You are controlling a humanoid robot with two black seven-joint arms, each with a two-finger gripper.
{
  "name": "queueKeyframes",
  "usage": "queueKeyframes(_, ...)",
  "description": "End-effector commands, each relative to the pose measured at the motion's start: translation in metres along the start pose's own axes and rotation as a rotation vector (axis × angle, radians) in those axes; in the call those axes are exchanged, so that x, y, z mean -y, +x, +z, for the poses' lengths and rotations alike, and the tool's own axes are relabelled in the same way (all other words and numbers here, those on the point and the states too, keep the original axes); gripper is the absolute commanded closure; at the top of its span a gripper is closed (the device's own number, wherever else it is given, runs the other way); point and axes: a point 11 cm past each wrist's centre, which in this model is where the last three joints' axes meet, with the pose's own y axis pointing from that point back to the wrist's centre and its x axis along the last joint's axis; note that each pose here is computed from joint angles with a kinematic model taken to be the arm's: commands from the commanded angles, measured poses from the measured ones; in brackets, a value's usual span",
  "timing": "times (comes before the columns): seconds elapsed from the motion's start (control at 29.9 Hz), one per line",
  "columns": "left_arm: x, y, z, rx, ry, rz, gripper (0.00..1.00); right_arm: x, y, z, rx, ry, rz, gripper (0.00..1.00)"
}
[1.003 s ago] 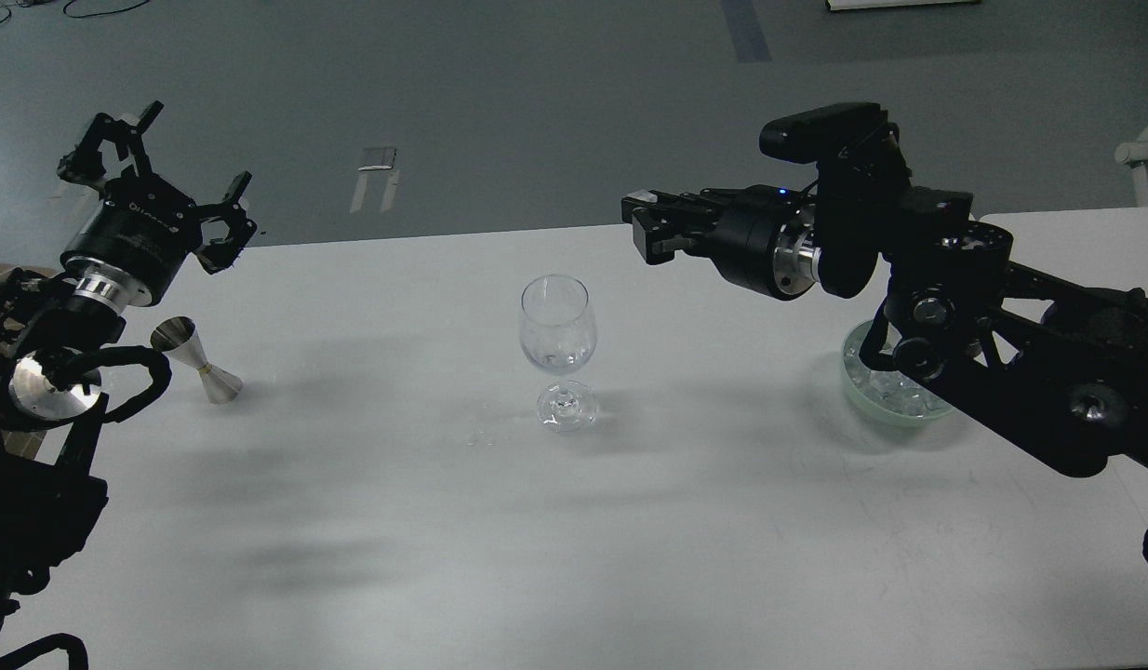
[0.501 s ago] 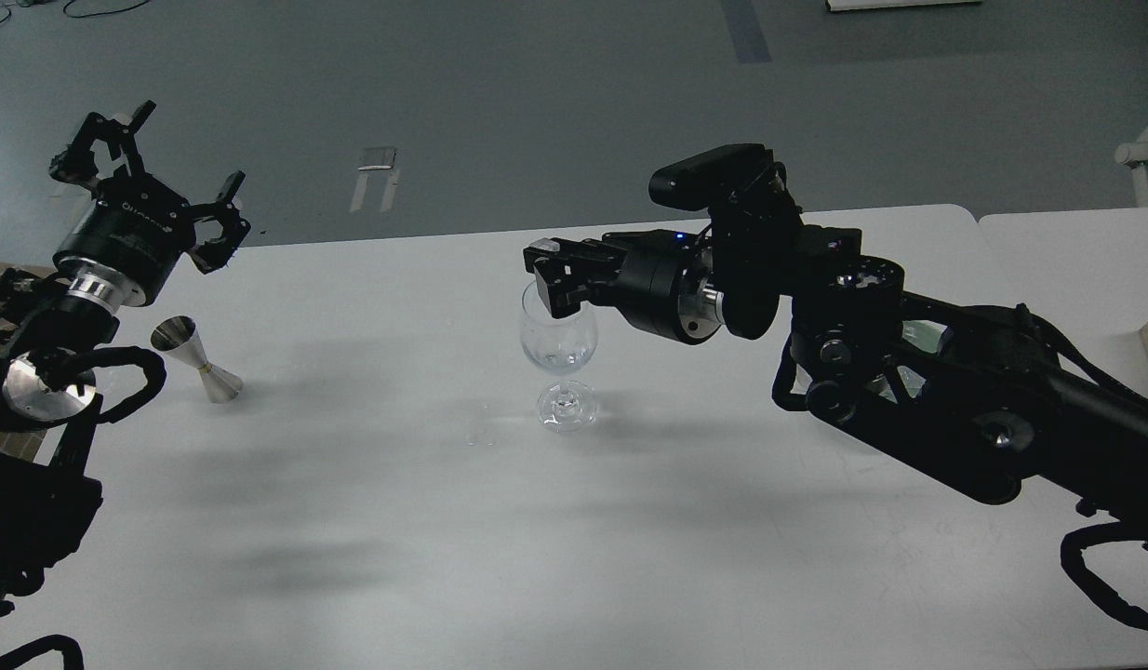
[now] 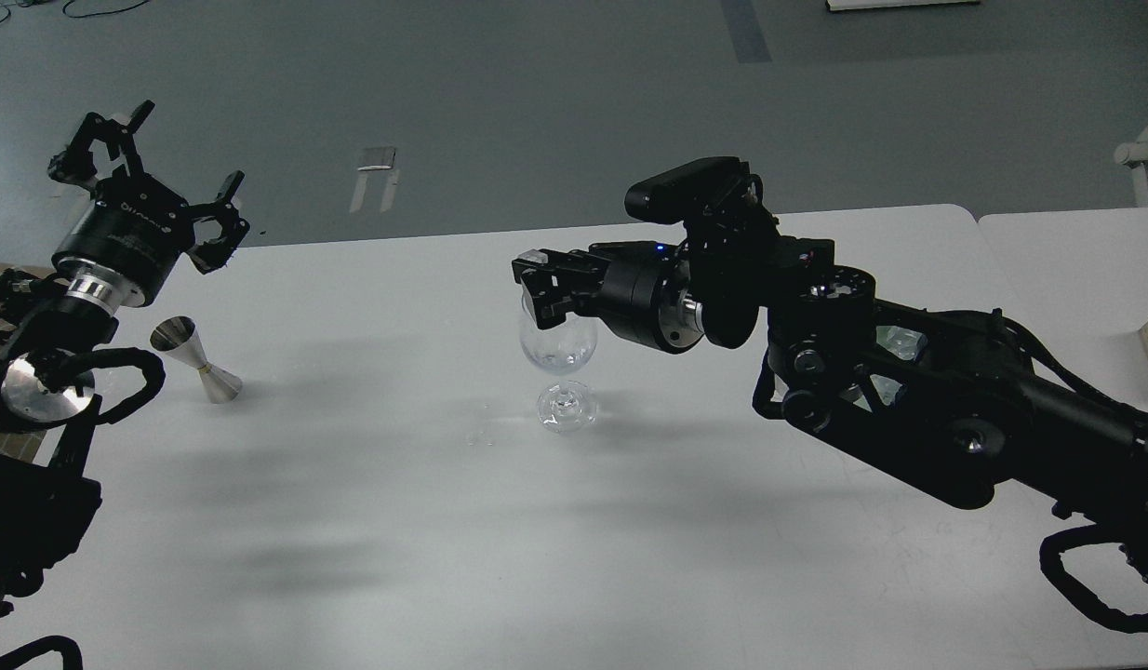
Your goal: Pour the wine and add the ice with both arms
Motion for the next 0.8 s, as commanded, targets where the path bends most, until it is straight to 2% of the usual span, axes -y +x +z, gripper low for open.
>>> queueKeyframes(0.0,0.0,0.0,0.001,0.002,0.0,0.001,0.02,-0.001,0.0,-0.001,-0.001,0.003,-0.001,0.74)
queueKeyframes(0.33,0.0,0.001,-0.001,0.0,0.003,0.002,0.02,-0.005,0.002,0.011,-0.009,-0.027,0.001,0.7)
queueKeyframes(0.47,0.0,0.0,-0.001,-0.001,0.003,0.003,0.02,-0.005,0.001,0.011,-0.007,-0.026,0.0,0.63)
queueKeyframes(0.7,-0.001,0.001,0.0,0.002,0.002,0.004,0.02,-0.005,0.0,0.011,-0.005,-0.024,-0.001,0.63)
queueKeyframes(0.77,0.0,0.001,0.0,0.0,0.001,0.006,0.02,-0.006,0.002,0.011,-0.003,-0.024,0.005,0.58)
